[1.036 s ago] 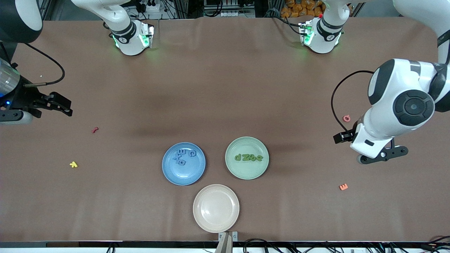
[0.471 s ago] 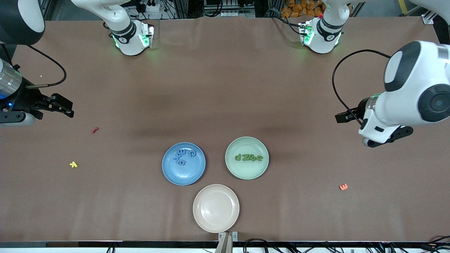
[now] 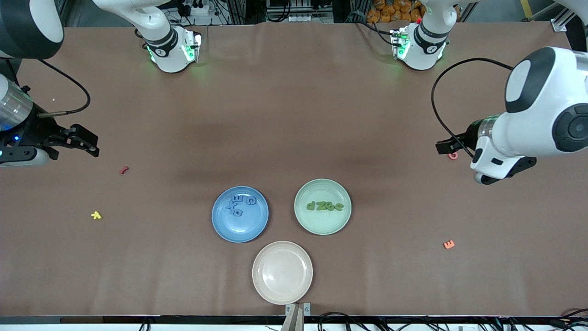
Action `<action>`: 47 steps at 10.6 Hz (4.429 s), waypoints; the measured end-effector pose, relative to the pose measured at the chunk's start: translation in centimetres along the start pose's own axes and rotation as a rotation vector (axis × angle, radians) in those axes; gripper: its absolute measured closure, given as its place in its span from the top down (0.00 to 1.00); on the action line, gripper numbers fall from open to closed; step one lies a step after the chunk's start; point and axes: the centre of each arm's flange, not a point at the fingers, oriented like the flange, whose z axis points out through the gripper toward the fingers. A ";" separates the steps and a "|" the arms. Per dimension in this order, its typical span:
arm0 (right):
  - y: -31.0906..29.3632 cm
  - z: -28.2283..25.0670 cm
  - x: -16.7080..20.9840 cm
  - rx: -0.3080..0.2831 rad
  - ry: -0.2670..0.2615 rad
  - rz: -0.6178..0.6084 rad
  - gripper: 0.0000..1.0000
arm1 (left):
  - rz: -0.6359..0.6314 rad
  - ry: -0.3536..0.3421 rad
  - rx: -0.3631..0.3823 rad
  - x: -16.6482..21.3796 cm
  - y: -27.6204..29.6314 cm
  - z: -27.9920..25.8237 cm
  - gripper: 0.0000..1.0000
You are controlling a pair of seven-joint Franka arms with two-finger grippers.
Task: Sort letters by color into matching plates
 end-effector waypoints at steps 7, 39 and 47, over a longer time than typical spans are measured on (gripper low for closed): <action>-0.4 0.6 0.2 0.000 -0.009 -0.005 1.00 | -0.032 0.093 -0.019 -3.2 -0.3 6.6 1.00; 0.6 0.1 -0.4 0.016 -0.065 0.023 1.00 | 0.313 0.442 -0.048 -5.0 -8.1 -9.9 1.00; 0.7 0.2 -0.4 0.016 -0.066 0.025 1.00 | 0.491 0.405 -0.072 -5.4 -8.7 -10.0 1.00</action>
